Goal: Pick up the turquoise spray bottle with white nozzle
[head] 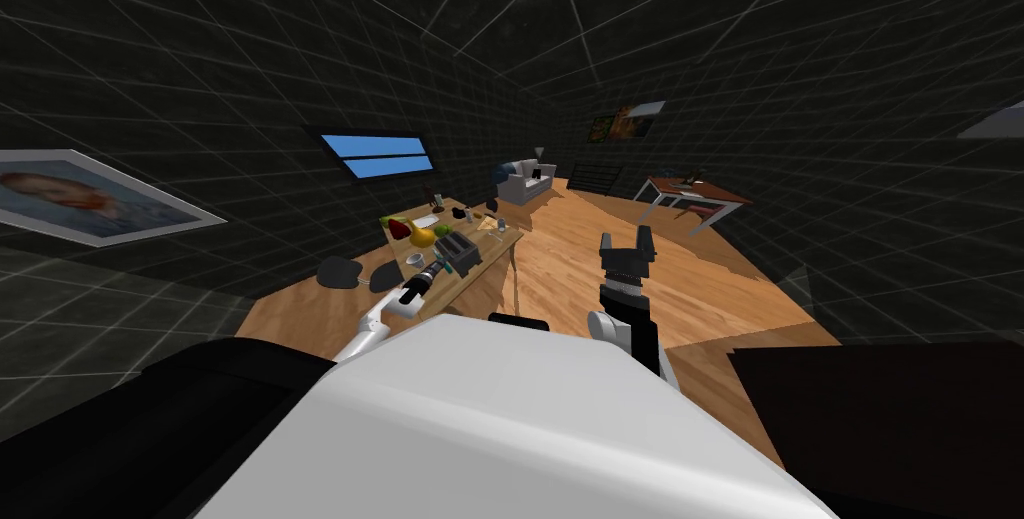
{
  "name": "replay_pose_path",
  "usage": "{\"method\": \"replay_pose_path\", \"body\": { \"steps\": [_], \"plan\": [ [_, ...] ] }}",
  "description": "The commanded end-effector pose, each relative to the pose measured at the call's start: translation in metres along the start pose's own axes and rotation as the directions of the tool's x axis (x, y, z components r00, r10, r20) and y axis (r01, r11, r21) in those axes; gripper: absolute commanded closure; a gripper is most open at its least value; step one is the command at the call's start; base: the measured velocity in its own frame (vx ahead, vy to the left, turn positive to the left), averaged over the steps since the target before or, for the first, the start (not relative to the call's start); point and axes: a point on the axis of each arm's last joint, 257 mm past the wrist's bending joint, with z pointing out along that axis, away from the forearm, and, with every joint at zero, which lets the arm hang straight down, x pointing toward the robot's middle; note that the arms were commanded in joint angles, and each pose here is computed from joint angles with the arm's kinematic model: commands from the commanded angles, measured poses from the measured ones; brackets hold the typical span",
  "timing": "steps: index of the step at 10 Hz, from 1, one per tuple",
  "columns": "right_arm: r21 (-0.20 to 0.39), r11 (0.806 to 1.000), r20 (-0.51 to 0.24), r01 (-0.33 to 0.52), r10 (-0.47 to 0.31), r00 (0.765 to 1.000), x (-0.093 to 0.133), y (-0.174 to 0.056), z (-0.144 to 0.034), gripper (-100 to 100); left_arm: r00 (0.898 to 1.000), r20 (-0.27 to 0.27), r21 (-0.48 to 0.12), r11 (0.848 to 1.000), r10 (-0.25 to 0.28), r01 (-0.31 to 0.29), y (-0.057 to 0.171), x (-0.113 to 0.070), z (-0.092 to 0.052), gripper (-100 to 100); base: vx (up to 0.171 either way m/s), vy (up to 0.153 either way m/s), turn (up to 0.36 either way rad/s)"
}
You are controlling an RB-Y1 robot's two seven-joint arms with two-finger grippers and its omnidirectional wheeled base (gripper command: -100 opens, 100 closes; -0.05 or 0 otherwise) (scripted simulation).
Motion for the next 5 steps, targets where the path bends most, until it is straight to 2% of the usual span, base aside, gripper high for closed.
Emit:
{"method": "replay_pose_path", "body": {
  "steps": [1, 5],
  "plan": [
    [0.0, 1.0, 0.0, 0.0, 0.0, 1.0, 0.0, 0.0, 0.0, 0, 1.0, -0.008, -0.025, 0.999, -0.028, 0.028, 0.007, -0.005, -0.003, -100, -0.041, -0.084, -0.066],
    [0.0, 1.0, 0.0, 0.0, 0.0, 1.0, 0.0, 0.0, 0.0, 0, 0.996, -0.029, -0.078, 0.994, -0.081, 0.079, 0.021, -0.015, -0.008, -100, -0.02, -0.056, -0.061]
  ]
}}
